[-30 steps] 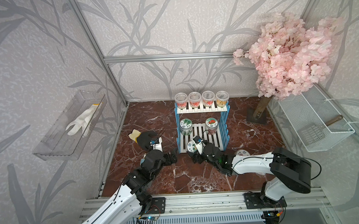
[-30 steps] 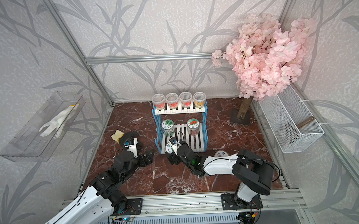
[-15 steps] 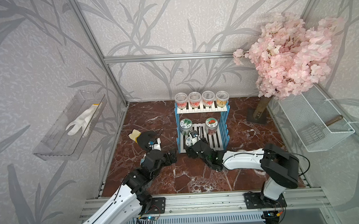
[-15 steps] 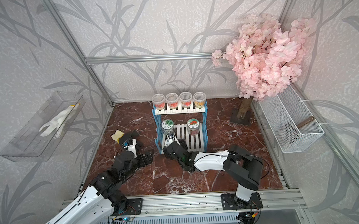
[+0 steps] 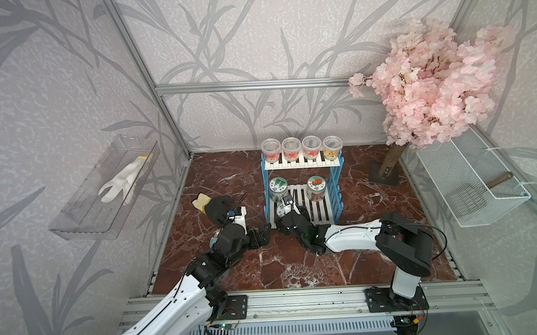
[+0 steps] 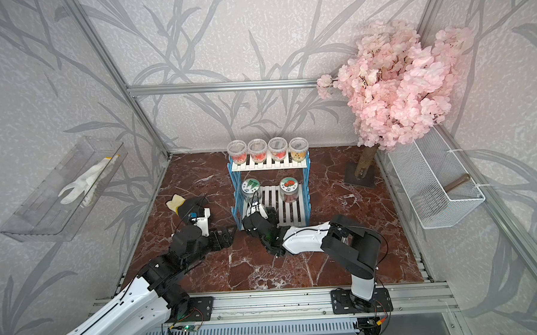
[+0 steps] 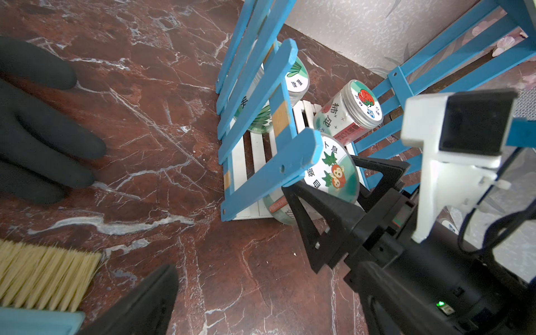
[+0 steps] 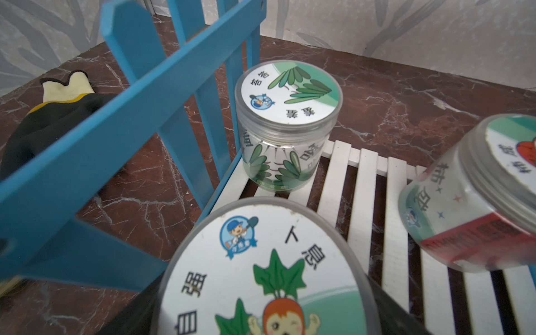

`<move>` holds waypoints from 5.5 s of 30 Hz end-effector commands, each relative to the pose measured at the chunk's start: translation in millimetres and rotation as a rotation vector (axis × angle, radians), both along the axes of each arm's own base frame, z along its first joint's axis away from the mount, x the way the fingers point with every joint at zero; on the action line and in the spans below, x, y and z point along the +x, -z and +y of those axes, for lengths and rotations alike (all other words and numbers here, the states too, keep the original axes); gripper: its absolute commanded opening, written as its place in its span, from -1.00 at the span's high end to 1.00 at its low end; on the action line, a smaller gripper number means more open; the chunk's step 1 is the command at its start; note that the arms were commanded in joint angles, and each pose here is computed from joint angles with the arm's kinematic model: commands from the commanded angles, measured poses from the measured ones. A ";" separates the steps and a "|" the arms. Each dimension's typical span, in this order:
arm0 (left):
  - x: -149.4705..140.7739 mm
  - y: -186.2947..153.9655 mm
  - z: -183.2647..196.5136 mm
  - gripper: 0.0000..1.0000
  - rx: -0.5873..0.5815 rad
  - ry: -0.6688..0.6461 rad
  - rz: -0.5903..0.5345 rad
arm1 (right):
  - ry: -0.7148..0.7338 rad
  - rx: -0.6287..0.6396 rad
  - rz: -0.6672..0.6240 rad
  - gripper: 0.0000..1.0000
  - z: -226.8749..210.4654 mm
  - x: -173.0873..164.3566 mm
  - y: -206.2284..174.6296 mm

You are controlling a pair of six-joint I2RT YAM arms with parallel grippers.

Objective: Place the seed container on the shelf
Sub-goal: Place the seed jar on the shelf.

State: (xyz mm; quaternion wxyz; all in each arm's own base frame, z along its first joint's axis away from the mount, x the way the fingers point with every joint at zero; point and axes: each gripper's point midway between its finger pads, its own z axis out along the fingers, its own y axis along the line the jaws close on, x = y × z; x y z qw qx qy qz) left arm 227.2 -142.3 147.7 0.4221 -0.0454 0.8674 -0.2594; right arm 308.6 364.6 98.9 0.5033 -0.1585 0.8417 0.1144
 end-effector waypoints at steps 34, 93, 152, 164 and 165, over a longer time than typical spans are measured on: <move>-3.6 5.1 -17.0 -1.00 -0.038 0.092 -0.002 | -0.336 -0.018 0.112 -0.99 -2.9 -17.0 -0.4; -3.4 15.0 12.6 -1.00 0.049 -0.041 0.031 | -0.237 0.127 0.058 -0.89 10.6 5.5 -0.7; 1.5 7.3 -4.6 -1.00 -0.003 0.032 -0.032 | -0.237 0.117 0.084 -0.76 4.4 -0.5 13.4; -3.2 -6.2 -15.8 -1.00 -0.031 0.102 -0.052 | -0.351 0.102 0.121 -0.94 -8.2 -32.3 9.1; -3.7 -10.2 -21.4 -1.00 -0.049 0.128 -0.065 | -0.369 0.108 0.137 -0.94 -10.7 -39.1 8.5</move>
